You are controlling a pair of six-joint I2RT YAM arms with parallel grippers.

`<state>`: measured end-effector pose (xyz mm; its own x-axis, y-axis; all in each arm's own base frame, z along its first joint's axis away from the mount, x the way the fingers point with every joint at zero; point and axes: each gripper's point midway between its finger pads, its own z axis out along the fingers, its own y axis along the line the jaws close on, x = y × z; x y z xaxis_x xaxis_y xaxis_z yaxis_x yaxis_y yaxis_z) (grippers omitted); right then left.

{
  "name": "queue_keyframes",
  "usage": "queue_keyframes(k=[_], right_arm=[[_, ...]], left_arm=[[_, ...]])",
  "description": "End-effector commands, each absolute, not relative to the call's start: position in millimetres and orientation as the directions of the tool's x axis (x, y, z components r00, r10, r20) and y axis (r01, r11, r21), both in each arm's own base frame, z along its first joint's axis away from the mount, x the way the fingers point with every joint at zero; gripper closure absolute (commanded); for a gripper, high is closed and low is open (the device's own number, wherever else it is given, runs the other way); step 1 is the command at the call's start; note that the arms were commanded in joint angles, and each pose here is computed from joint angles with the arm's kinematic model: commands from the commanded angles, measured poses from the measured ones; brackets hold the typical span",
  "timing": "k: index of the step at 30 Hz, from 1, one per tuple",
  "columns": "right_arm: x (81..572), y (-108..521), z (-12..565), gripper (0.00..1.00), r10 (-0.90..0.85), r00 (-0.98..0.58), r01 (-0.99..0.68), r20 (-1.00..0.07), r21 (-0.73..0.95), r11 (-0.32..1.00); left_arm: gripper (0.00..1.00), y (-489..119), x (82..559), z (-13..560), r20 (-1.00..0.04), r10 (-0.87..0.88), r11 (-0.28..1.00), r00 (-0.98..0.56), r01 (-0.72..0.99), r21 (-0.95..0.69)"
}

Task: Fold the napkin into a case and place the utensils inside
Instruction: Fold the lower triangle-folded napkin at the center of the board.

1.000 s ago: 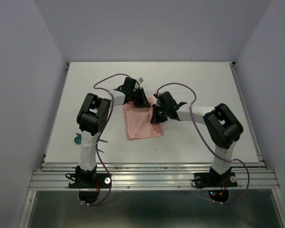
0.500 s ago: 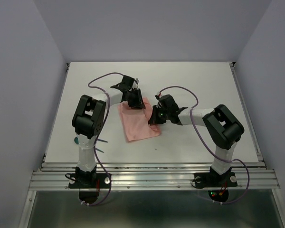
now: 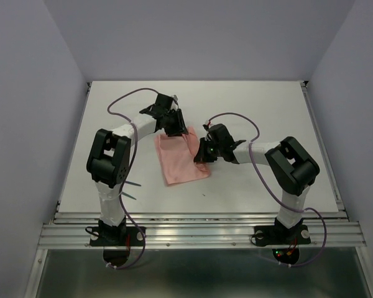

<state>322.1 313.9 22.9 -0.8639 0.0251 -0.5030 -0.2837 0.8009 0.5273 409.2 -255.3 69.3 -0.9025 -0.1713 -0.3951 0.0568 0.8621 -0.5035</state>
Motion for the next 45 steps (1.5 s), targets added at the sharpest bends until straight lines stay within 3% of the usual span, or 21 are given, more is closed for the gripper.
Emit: queue_keyframes(k=[1, 2, 9, 10, 22, 32, 45], right_arm=[[303, 300, -2, 0.99, -0.017, -0.896, -0.254, -0.444, 0.481, 0.839], [303, 300, -2, 0.99, -0.017, -0.895, -0.255, -0.445, 0.482, 0.839], [301, 301, -2, 0.99, -0.020, -0.898, -0.257, -0.440, 0.487, 0.835], [301, 301, -2, 0.99, -0.020, -0.898, -0.257, -0.440, 0.487, 0.835], [301, 302, -2, 0.99, -0.020, -0.899, -0.259, -0.437, 0.493, 0.831], [296, 304, -3, 0.99, -0.027, -0.901, -0.262, -0.433, 0.493, 0.829], [294, 303, -4, 0.99, -0.030, -0.902, -0.262, -0.430, 0.492, 0.830]], left_arm=[[0.55, -254, 424, 113, -0.481, -0.273, 0.822, -0.833, 0.057, -0.566], [0.54, -255, 425, 112, -0.478, -0.278, 0.819, -0.834, 0.054, -0.571], [0.12, -252, 438, 99, -0.467, -0.339, 0.825, -0.817, -0.020, -0.565], [0.11, -252, 439, 97, -0.464, -0.343, 0.825, -0.817, -0.027, -0.564], [0.17, -262, 443, 65, -0.412, -0.358, 0.837, -0.838, -0.093, -0.540], [0.41, -266, 446, 47, -0.386, -0.379, 0.834, -0.841, -0.130, -0.536], [0.51, -271, 443, 56, -0.429, -0.363, 0.851, -0.827, -0.107, -0.514]])
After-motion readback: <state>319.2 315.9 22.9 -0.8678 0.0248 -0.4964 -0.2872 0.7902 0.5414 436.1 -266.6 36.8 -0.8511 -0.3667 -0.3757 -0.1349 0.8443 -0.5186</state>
